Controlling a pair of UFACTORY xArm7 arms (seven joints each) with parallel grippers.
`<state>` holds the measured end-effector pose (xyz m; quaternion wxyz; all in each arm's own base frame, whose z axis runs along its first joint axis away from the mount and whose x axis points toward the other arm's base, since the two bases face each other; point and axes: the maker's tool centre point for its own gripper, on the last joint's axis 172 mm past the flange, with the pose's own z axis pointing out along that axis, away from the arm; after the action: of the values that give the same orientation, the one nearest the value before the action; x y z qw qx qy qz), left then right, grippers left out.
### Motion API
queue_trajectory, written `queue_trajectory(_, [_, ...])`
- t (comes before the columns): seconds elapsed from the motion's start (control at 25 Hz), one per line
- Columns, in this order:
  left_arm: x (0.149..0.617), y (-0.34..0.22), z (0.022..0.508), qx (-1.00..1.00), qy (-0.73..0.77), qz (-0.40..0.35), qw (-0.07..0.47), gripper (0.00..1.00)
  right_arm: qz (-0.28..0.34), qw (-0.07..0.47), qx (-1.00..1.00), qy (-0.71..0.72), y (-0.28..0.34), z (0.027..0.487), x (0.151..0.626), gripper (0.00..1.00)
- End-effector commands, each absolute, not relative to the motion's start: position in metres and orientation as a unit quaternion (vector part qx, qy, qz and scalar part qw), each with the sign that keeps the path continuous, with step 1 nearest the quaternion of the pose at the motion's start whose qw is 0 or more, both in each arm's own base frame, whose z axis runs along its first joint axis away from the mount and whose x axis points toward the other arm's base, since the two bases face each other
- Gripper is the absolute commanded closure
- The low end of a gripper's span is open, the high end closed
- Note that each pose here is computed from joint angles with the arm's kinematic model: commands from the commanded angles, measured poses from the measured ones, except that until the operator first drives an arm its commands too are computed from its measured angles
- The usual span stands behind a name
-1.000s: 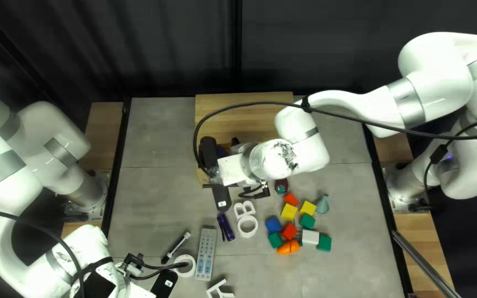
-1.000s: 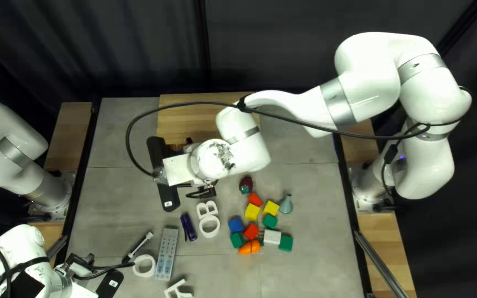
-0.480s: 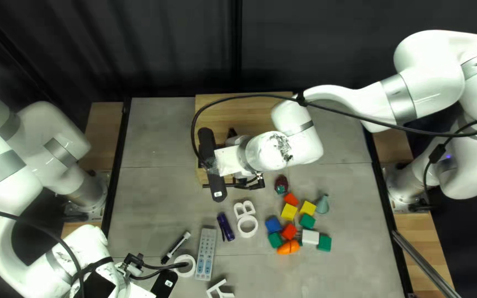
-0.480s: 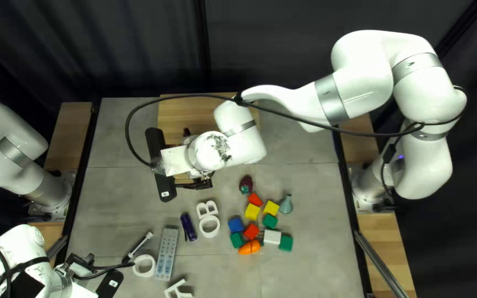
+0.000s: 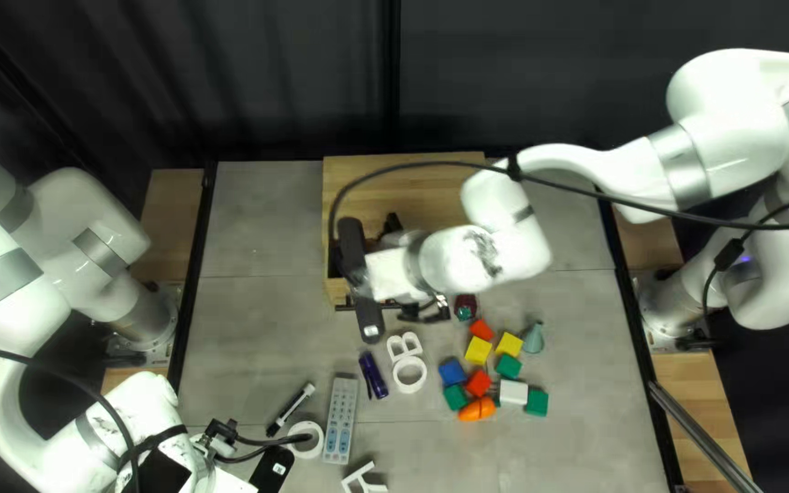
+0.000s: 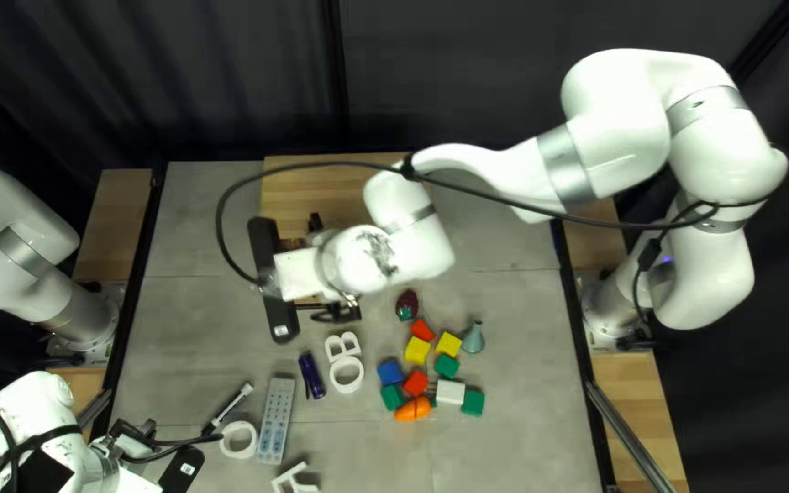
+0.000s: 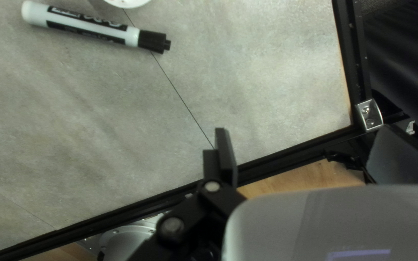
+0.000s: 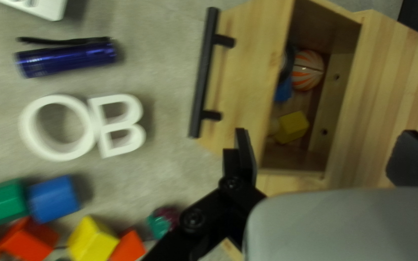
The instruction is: Open drawers and place objects into drawer and close
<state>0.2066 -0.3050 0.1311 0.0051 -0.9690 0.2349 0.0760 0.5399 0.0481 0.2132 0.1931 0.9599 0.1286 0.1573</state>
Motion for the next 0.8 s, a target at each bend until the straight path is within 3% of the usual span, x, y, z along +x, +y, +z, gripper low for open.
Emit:
queue_trajectory(0.04, [0.207,-0.305,0.131,-0.969,0.235,0.076,0.005,0.00,0.139,0.143,0.975,0.094,0.126,0.202,0.451,0.00])
queue_trajectory(0.4, [0.207,-0.305,0.131,-0.969,0.235,0.076,0.005,0.00,0.108,0.064,0.992,-0.016,0.216,0.164,0.335,0.00])
queue_trajectory(0.8, [0.207,-0.305,0.131,-0.969,0.235,0.076,0.005,0.00,0.106,0.027,0.993,-0.047,0.209,0.103,0.314,0.00])
